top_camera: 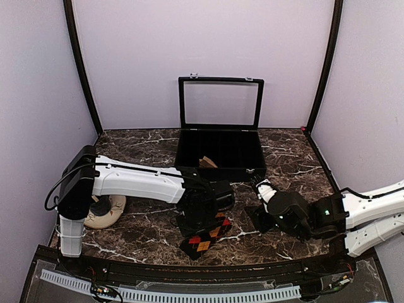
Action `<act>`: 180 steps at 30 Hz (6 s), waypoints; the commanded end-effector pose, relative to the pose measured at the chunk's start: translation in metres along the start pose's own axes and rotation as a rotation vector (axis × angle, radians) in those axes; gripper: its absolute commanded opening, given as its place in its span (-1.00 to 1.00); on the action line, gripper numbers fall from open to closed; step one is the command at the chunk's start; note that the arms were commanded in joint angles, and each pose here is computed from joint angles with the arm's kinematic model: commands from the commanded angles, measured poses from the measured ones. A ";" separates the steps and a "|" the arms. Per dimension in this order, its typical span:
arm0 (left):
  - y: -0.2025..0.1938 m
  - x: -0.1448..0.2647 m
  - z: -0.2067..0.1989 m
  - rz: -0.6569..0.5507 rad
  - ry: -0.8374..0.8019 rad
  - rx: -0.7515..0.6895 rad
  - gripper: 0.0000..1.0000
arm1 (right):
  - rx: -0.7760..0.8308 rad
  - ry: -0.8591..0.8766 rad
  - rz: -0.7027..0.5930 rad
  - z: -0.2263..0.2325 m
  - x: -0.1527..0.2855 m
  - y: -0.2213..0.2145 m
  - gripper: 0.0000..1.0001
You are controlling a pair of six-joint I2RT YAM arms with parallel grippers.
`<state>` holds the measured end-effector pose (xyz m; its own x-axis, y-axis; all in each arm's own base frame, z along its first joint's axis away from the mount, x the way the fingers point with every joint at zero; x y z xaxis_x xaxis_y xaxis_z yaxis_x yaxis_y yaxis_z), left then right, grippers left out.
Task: Roll the socks
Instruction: Adjust the sock at the center of the board.
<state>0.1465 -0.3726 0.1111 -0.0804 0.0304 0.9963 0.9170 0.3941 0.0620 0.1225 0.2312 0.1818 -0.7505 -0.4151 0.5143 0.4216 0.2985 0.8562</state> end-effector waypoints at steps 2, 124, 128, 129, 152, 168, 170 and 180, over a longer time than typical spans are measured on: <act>0.006 -0.007 0.005 -0.012 0.037 -0.006 -0.02 | -0.020 0.007 -0.026 0.001 -0.003 0.006 0.13; -0.032 0.004 0.055 0.000 0.072 0.014 -1.00 | -0.149 0.318 0.214 0.058 -0.127 -0.050 0.13; -0.033 0.004 0.055 0.002 0.069 0.012 -1.00 | -0.172 0.279 0.248 0.048 -0.137 -0.066 0.12; -0.033 0.004 0.055 0.001 0.069 0.011 -1.00 | -0.180 0.267 0.256 0.045 -0.139 -0.070 0.12; -0.025 -0.011 0.069 -0.050 0.069 -0.003 -1.00 | -0.164 0.157 0.331 0.018 -0.133 -0.107 0.09; -0.013 -0.029 0.053 -0.134 0.029 -0.170 -0.99 | -0.141 0.172 0.228 0.012 -0.106 -0.061 0.09; -0.012 -0.031 0.053 -0.146 0.031 -0.188 -0.99 | -0.140 0.174 0.230 0.012 -0.104 -0.060 0.09; 0.020 -0.035 0.047 -0.248 0.079 -0.281 -0.97 | -0.134 0.170 0.223 0.009 -0.096 -0.051 0.10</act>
<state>0.1300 -0.3339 0.0887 -0.2419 -0.0161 0.9702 0.9527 0.1856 0.2406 0.1659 0.2672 0.0805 -0.5213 -0.5027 0.6896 0.6497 0.2902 0.7027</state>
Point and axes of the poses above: each gripper's point midway between its finger pads, its own x axis back along the fingers, its own z axis along the line the jaws close on, y = z × x, the point moved 7 cm from there along x, back along the fingers, and after that the axes turned 1 degree about -x, right-handed, at the moved point
